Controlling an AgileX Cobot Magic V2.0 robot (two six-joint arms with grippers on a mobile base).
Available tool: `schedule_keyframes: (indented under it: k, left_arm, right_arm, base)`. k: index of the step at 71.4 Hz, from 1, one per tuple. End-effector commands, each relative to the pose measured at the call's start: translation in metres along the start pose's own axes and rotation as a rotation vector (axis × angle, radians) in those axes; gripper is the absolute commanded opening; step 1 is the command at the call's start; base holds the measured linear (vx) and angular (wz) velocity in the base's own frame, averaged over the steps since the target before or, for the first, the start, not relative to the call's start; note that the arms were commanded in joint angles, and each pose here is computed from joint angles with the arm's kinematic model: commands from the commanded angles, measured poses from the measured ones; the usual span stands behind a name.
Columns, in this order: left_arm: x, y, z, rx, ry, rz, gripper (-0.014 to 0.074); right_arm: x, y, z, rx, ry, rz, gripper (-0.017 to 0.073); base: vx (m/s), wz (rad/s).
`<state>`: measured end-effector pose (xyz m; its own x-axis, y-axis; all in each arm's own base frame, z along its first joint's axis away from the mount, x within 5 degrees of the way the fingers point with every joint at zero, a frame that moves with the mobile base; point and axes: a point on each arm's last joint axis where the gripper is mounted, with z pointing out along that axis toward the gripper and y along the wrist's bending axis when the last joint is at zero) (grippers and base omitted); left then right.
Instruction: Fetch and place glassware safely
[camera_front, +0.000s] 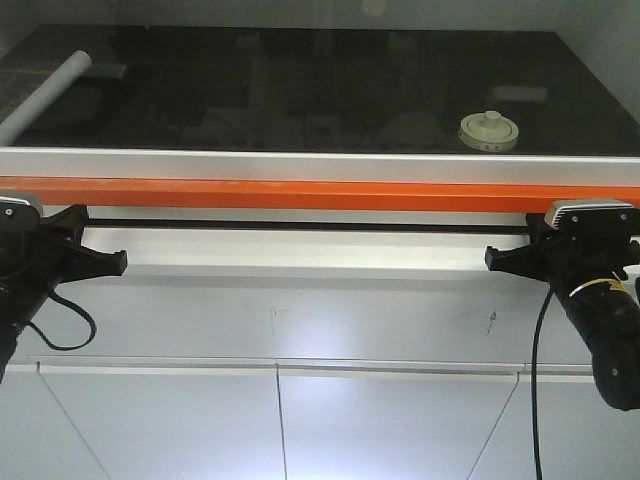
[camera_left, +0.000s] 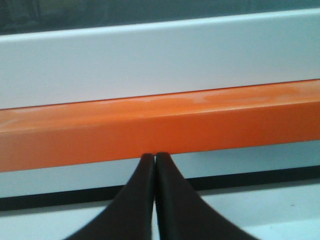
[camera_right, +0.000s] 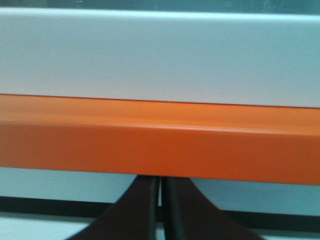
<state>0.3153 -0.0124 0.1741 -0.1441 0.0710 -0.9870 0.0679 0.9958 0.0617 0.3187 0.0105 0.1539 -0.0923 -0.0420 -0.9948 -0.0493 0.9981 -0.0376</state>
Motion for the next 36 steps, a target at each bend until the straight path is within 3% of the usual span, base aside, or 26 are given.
schedule_keyframes:
  k: [1,20,36]
  left_arm:
    - [-0.0170,0.0022,0.0085,-0.022,-0.056,-0.029,-0.0007]
    - [-0.0179,0.0027,0.0085,-0.027,-0.067,-0.031,-0.0007]
    - [-0.0252,0.0032,0.0079,-0.031,-0.145,-0.030,-0.0007]
  right_arm:
    - [-0.0326,-0.0023,0.0024,0.010,-0.198,-0.015,-0.0001]
    - [-0.0339,-0.0026,0.0021,0.013,-0.213,-0.014,-0.0001]
    - [-0.0339,-0.0026,0.0021,0.013,-0.213,-0.014,-0.0001]
  base:
    - [0.00,0.00]
    - [0.00,-0.01]
    - [0.00,0.00]
